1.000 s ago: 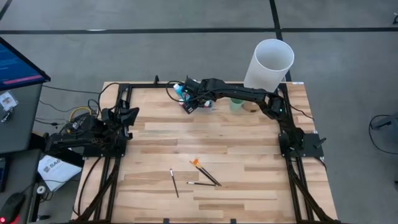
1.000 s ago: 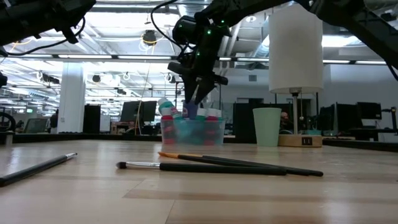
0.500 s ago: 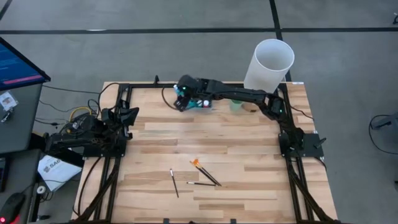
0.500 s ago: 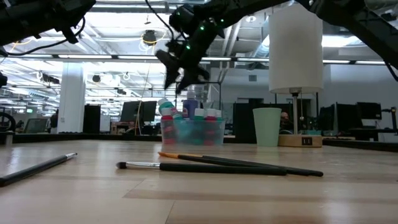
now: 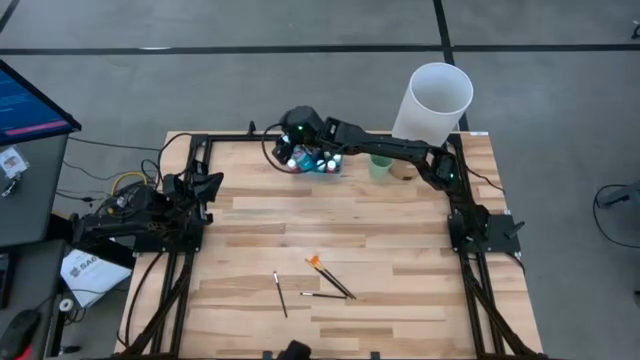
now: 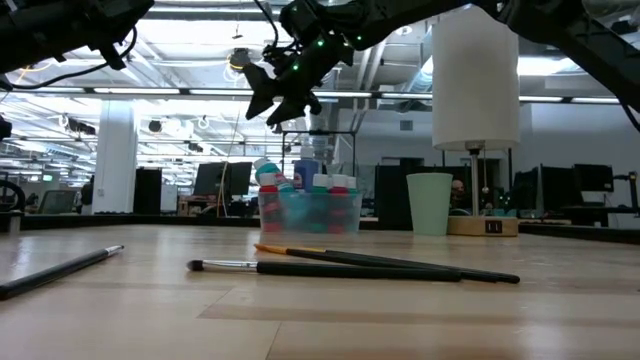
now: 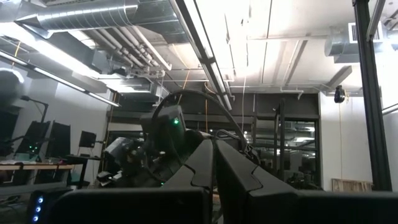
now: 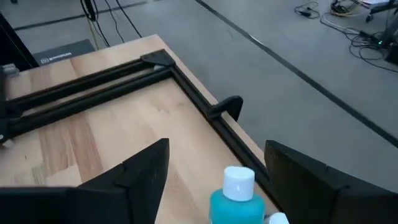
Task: Pick & Place Paint Supplies
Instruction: Adjust the large light blue paint bottle inside the transparent bin
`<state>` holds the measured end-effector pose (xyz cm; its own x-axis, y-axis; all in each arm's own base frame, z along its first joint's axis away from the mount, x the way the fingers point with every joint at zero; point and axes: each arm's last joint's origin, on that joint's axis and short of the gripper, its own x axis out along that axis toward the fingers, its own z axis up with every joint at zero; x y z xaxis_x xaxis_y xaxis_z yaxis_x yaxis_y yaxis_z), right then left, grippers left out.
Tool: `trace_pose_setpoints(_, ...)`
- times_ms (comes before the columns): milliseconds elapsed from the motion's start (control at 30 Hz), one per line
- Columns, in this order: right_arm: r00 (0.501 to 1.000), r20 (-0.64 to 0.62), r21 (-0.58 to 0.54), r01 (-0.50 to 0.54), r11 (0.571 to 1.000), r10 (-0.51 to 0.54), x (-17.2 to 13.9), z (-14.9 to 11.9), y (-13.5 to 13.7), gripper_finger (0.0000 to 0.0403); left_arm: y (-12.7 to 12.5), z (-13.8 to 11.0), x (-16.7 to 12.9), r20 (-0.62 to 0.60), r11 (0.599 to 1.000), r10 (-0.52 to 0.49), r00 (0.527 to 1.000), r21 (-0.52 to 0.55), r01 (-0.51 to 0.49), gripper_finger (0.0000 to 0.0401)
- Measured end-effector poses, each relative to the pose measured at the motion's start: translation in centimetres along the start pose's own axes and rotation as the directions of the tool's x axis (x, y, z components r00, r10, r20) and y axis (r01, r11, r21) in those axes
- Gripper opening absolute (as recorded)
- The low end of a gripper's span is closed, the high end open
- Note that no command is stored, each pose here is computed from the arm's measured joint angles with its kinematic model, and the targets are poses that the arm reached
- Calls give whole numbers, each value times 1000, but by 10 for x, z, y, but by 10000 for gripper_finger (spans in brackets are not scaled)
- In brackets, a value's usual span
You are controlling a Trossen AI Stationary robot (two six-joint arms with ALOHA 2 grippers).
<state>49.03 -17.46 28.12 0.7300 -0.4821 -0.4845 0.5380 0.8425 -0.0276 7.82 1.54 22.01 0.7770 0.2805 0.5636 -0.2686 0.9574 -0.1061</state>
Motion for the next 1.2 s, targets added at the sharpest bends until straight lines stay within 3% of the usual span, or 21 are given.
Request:
trace_pose_setpoints(200,999,33,-33,3,999,-2,30,-16,0,258,0,0,0,1,1000,-1,1000,0,1,2)
trace_pose_setpoints(467,997,26,-63,78,995,-77,31,-19,-3,258,0,0,0,1,1000,0,1000,0,0,2)
trace_pose_setpoints(600,996,24,-59,88,994,-87,32,-19,-8,258,0,0,0,1,1000,0,1000,0,0,2)
trace_pose_setpoints(900,994,-37,-50,102,994,-103,60,-45,-14,258,0,0,0,3,1000,0,1000,-1,0,2)
trace_pose_setpoints(1200,992,-68,-13,106,994,-107,61,-49,-15,258,0,0,0,5,1000,0,1000,-1,0,2)
